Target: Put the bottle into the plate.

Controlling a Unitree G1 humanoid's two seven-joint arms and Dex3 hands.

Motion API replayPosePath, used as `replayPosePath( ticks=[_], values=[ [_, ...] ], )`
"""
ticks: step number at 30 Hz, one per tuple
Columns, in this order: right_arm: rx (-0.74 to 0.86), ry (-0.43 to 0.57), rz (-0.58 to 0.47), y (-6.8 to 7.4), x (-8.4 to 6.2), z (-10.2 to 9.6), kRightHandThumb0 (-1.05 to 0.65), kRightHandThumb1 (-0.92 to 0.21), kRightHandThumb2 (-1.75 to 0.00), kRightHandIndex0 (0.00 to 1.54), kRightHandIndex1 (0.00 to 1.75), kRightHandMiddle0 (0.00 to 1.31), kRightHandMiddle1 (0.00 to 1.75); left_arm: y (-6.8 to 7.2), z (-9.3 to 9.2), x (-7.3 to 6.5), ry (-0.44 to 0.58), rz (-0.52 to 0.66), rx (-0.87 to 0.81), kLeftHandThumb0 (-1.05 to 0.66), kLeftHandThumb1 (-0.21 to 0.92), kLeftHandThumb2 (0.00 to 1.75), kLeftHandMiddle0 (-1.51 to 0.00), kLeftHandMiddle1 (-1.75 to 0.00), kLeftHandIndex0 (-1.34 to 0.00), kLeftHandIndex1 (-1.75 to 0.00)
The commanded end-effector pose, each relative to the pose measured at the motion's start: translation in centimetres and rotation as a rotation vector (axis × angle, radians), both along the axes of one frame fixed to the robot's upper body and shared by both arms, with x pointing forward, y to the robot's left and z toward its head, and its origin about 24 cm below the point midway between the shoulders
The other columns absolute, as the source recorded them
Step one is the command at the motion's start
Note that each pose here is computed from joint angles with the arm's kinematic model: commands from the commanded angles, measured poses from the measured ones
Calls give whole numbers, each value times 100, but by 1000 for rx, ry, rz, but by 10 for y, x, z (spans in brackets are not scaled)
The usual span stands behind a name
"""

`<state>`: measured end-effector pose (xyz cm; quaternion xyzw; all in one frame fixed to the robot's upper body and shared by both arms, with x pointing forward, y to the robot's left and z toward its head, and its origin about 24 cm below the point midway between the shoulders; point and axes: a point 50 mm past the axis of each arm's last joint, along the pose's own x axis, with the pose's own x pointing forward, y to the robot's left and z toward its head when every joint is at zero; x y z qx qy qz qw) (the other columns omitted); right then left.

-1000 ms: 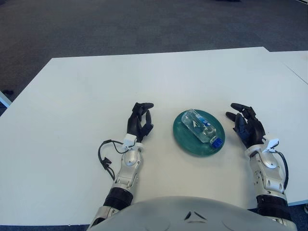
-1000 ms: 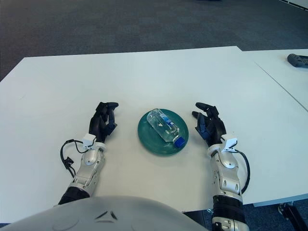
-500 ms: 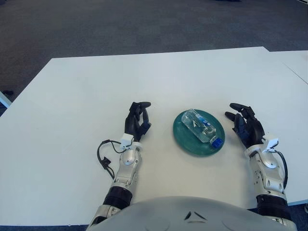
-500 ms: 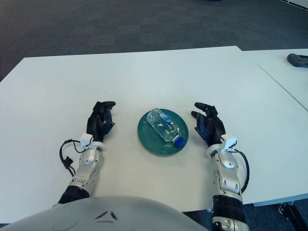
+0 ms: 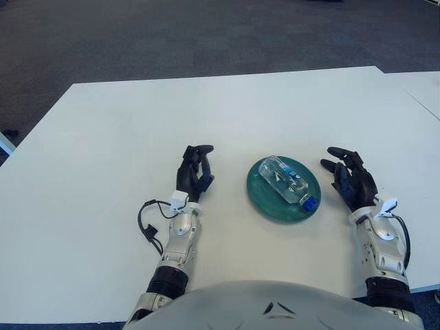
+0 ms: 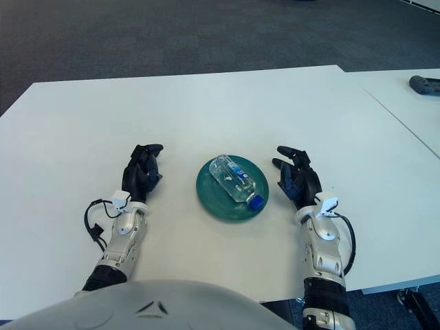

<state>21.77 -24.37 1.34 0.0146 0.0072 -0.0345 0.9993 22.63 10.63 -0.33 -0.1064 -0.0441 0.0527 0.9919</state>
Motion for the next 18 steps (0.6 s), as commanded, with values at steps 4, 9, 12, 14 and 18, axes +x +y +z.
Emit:
replayPosePath(
  ticks=[4,9,12,14,18],
  values=[
    [13,-1,-6,6,9,-10,-65,-92,-69,41,97,4,114,-6,-17,-10,103,53,-34,-68,92,81,-55,-98,-33,-122],
    [27,15,-31,15,11,-19,-64,-92,-69,41,97,2,114,-4,-15,-8,110,64,-39,-68,92,81,-54,-97,-32,-121],
    [44,29,-43,21,8,-23,-63,-92,-68,42,96,1,113,1,-15,-10,126,89,-29,-68,92,80,-53,-95,-31,-119],
    [54,37,-48,26,7,-24,-62,-92,-68,45,96,2,112,3,-15,-11,137,98,-20,-66,92,80,-52,-94,-31,-118],
    [62,51,-56,27,7,-24,-61,-91,-68,48,95,3,111,3,-15,-11,147,101,-17,-64,92,79,-52,-94,-32,-116]
  ],
)
